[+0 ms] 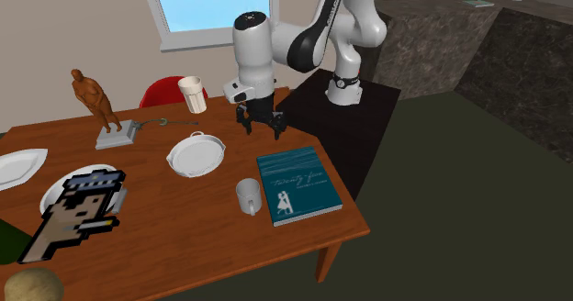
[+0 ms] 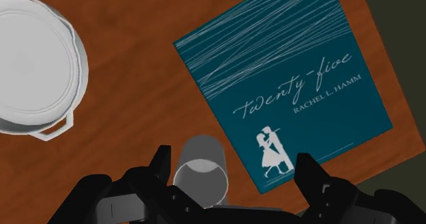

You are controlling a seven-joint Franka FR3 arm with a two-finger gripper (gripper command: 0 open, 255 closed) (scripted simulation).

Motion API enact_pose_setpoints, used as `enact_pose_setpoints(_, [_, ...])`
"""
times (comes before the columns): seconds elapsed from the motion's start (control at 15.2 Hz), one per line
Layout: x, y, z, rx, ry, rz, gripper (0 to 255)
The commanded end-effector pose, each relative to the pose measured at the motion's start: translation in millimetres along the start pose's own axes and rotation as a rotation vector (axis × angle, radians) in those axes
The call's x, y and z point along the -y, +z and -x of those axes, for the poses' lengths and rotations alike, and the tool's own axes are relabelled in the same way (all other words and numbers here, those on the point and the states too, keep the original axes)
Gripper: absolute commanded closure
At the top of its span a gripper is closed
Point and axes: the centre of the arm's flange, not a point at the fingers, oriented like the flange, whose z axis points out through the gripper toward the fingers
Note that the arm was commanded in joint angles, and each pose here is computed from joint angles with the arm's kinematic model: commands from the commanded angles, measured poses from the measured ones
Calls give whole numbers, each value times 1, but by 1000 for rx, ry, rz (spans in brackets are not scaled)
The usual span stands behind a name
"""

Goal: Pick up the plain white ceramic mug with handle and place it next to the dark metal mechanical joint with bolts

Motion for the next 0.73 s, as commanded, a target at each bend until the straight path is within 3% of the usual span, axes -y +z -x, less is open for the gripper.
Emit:
enact_pose_setpoints(0.0, [-12,13,-18,6,-5,-1,0])
enact_pose_setpoints(0.66, [-55,108,-105,34,-31,-8,0])
